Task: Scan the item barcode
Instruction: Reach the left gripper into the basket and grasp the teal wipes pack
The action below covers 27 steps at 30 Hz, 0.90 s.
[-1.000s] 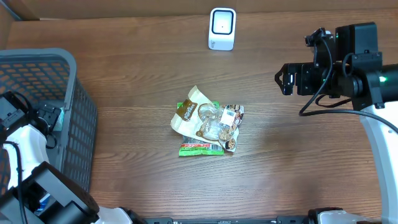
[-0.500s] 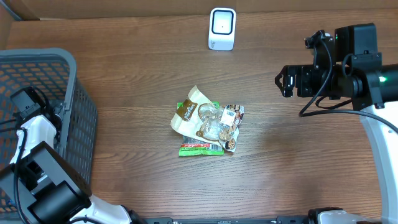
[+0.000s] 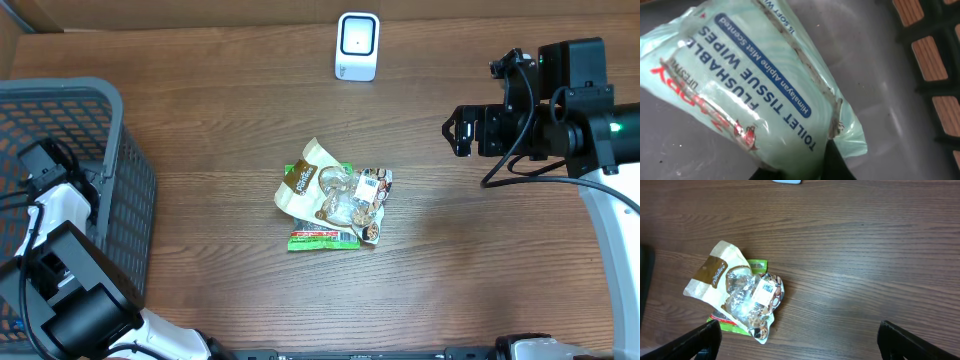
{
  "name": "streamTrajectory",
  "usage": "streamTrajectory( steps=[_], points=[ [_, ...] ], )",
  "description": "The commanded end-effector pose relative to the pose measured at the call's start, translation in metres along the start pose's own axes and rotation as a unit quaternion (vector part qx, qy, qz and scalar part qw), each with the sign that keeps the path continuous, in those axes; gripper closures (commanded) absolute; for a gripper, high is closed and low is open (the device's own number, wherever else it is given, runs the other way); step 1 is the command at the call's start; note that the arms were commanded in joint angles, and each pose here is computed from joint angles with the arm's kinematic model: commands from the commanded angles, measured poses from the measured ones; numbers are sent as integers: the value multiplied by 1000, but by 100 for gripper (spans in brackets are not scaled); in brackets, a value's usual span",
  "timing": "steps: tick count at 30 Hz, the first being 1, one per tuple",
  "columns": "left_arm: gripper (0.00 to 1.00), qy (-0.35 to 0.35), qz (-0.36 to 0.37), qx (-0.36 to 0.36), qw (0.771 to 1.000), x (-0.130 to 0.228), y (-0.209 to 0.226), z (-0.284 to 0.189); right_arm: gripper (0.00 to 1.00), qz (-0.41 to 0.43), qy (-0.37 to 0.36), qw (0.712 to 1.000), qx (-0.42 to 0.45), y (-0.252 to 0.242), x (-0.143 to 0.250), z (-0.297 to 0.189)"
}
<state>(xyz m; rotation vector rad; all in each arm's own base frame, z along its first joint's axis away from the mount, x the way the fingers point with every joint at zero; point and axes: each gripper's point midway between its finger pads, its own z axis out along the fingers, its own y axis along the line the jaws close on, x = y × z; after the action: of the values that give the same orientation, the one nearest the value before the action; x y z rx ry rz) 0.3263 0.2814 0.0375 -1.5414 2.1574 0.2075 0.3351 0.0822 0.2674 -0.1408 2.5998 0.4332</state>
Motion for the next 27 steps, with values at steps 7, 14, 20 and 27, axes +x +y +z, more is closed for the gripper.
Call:
streamTrajectory(
  steps=[7,14,20,27],
  points=[
    [96,93,2,64,994,31,-18,-33,0,-6,-15,1000,-7,6,-9,-6],
    [96,67,30,144,987,-4,-46,-138,0,-6,-15,1000,-7,6,-9,-6],
    [96,-7,74,215,974,-29,-56,-268,0,-6,-15,1000,-7,6,-9,-6],
    [96,-46,196,308,930,25,-77,-371,1,-7,-19,1000,-8,6,-11,-6]
  ],
)
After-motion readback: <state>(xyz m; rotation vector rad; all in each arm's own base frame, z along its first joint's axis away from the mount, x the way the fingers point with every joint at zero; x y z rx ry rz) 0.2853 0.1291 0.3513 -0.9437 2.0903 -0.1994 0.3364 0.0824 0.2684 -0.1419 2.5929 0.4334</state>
